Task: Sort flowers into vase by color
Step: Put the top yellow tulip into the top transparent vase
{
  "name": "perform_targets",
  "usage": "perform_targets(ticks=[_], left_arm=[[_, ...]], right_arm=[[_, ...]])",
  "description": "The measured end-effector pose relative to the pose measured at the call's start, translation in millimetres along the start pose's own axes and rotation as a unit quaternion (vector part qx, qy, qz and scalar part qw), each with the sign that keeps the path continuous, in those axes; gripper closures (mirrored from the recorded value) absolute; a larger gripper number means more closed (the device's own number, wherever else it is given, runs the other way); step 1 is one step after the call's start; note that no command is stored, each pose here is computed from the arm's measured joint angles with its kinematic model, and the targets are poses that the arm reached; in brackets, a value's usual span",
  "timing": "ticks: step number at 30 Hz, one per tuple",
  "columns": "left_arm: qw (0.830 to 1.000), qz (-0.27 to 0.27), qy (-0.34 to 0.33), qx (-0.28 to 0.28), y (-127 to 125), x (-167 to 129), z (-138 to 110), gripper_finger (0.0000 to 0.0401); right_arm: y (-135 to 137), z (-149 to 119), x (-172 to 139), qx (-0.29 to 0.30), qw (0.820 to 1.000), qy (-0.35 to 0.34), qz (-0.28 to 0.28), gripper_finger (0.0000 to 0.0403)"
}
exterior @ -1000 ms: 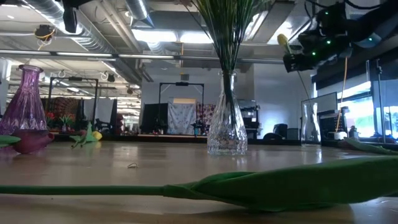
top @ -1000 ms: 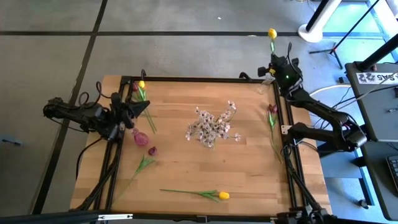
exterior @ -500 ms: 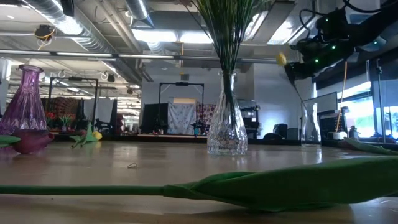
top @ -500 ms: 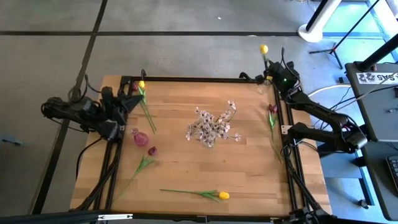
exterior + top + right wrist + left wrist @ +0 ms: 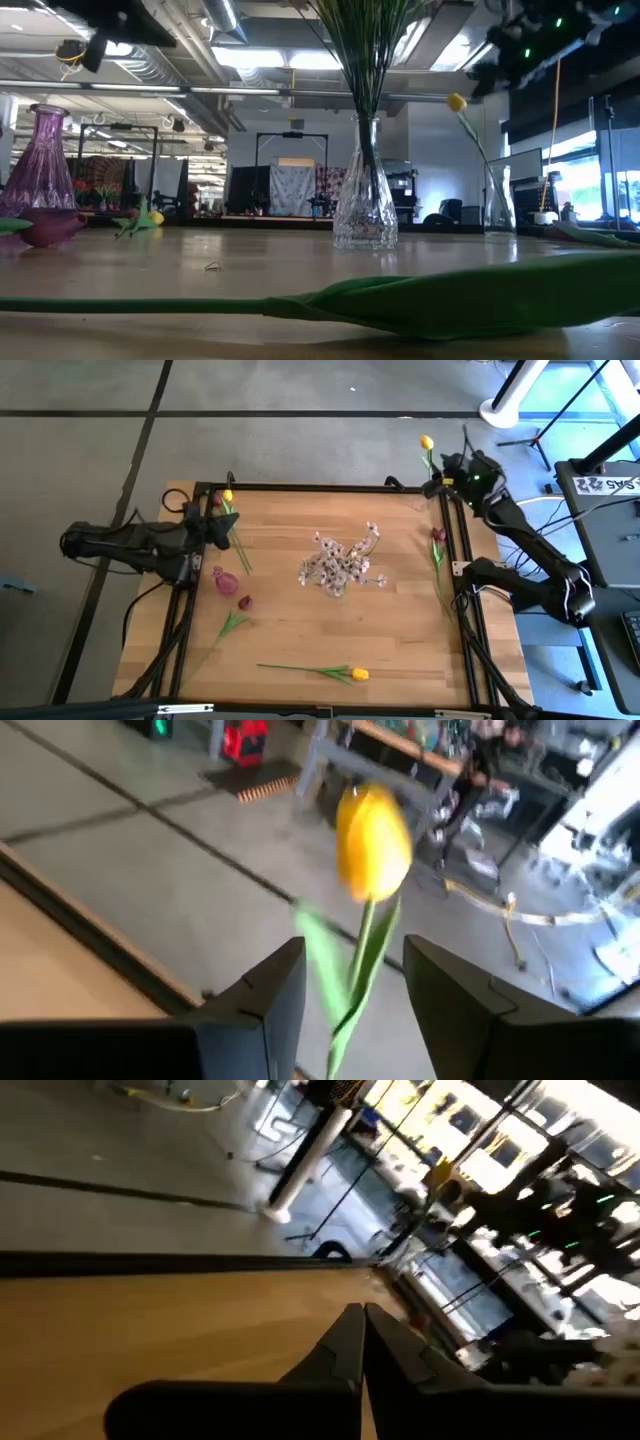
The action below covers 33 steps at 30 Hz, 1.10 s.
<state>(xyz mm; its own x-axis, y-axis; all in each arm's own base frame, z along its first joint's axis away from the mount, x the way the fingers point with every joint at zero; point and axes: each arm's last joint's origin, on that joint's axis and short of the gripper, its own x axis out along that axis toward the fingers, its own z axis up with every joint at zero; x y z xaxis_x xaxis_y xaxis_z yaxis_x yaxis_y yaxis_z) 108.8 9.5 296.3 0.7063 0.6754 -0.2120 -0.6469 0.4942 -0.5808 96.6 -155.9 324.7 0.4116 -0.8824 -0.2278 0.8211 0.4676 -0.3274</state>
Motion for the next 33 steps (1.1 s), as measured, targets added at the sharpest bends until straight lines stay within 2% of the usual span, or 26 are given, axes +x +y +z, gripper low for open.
perform_targets(ticks=[4,8,11,14,15,19,24,26,30,33], left_arm=[[0.998,0.06,0.016,0.006,2.8,21.8,-6.0,0.0401],[0.992,0.088,0.084,0.03,1.3,38.5,-1.3,0.0401],[0.973,0.172,0.126,0.089,5.5,51.2,0.9,0.0401],[0.941,0.263,0.184,0.11,17.0,67.5,1.3,0.0401],[0.929,0.288,0.208,0.108,22.8,73.2,0.5,0.0401],[0.897,0.354,0.255,0.072,41.7,98.7,-5.9,0.0401],[0.865,0.426,0.257,0.066,63.7,123.5,-9.3,0.0401],[0.856,0.455,0.237,0.056,73.4,133.1,-8.8,0.0401],[0.849,0.473,0.234,0.008,97.7,151.8,-10.8,0.0398],[0.83,0.501,0.244,-0.009,111.5,157.0,-16.2,0.0376]], right_arm=[[-8.5,23.5,-15.7,0.009,1.0,-0.004,0.022,0.0233],[-16.9,50.3,-37.8,-0.003,0.997,-0.01,0.076,0.0233],[-19.7,72.3,-60.7,-0.008,0.994,-0.022,0.109,0.0233],[-19.7,91.1,-84.1,-0.006,0.99,-0.032,0.141,0.0233],[-20.3,96.6,-91.9,-0.006,0.989,-0.038,0.146,0.0233],[-21.8,111.4,-114.0,-0.007,0.988,-0.058,0.145,0.0233],[-14.7,116.6,-121.1,-0.014,0.984,-0.072,0.165,0.0233],[-10.4,116.2,-121.1,-0.02,0.981,-0.068,0.181,0.0233],[-1.3,114.4,-120.3,-0.039,0.974,-0.054,0.215,0.0233],[6.4,114.7,-119.5,-0.051,0.968,-0.051,0.242,0.0233]])
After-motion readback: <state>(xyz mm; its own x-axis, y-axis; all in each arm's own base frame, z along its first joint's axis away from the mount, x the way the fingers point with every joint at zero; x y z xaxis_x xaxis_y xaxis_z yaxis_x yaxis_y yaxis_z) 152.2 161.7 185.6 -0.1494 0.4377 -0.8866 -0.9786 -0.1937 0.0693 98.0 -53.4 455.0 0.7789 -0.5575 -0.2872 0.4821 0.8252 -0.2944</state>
